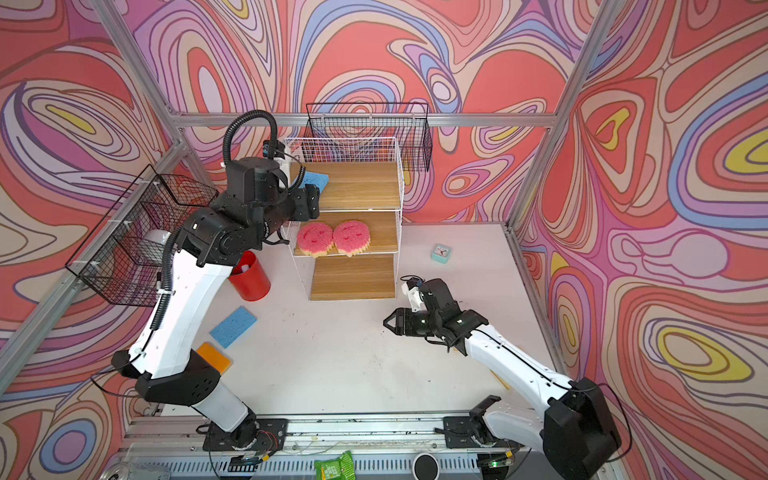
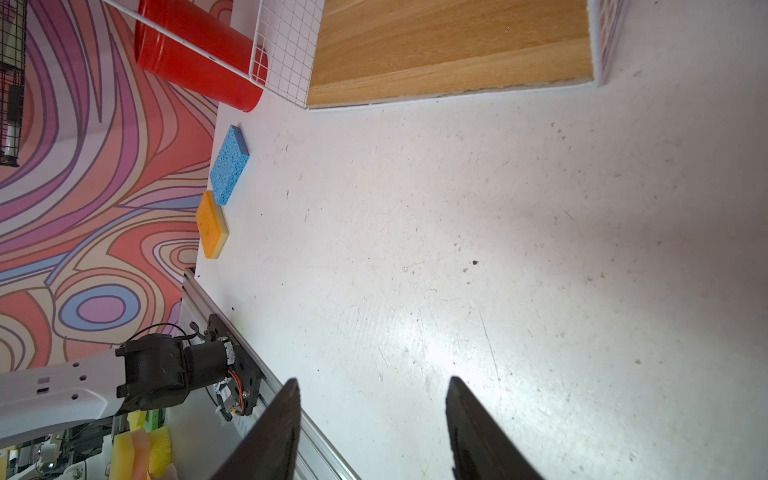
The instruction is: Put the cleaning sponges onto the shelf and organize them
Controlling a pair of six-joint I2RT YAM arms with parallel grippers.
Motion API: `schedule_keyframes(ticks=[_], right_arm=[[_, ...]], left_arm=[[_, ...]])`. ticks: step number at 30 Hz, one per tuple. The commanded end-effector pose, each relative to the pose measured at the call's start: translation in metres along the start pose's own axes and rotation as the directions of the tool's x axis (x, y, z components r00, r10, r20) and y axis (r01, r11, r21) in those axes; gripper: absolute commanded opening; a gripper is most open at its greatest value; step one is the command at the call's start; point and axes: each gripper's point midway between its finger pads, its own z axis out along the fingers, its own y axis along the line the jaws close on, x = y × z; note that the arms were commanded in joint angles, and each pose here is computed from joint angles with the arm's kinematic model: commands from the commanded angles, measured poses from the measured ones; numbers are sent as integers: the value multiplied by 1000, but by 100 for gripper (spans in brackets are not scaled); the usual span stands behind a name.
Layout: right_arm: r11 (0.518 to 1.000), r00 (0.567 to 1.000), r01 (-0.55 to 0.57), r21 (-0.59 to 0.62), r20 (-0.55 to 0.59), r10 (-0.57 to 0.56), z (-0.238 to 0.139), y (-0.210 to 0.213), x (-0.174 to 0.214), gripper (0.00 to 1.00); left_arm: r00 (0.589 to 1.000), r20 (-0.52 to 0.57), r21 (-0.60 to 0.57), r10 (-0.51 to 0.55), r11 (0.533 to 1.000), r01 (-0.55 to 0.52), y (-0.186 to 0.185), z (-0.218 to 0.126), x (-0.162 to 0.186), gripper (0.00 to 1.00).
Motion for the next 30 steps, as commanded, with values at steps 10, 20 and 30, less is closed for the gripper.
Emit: schedule_keyframes(ticks=[10, 20, 30], right_arm=[[1000, 1000, -6, 14, -1, 6, -1, -2, -1, 57], [999, 1000, -21, 25, -9, 21, 0, -7, 5, 57], [999, 999, -36, 28, -14, 36, 4, -10, 5, 57]], left_arm=[[994, 79, 196, 75, 976, -89, -51, 20, -20, 44], [992, 37, 186, 122, 974, -126, -58, 62, -12, 44], [997, -35, 191, 67, 980, -60, -46, 86, 4, 43]])
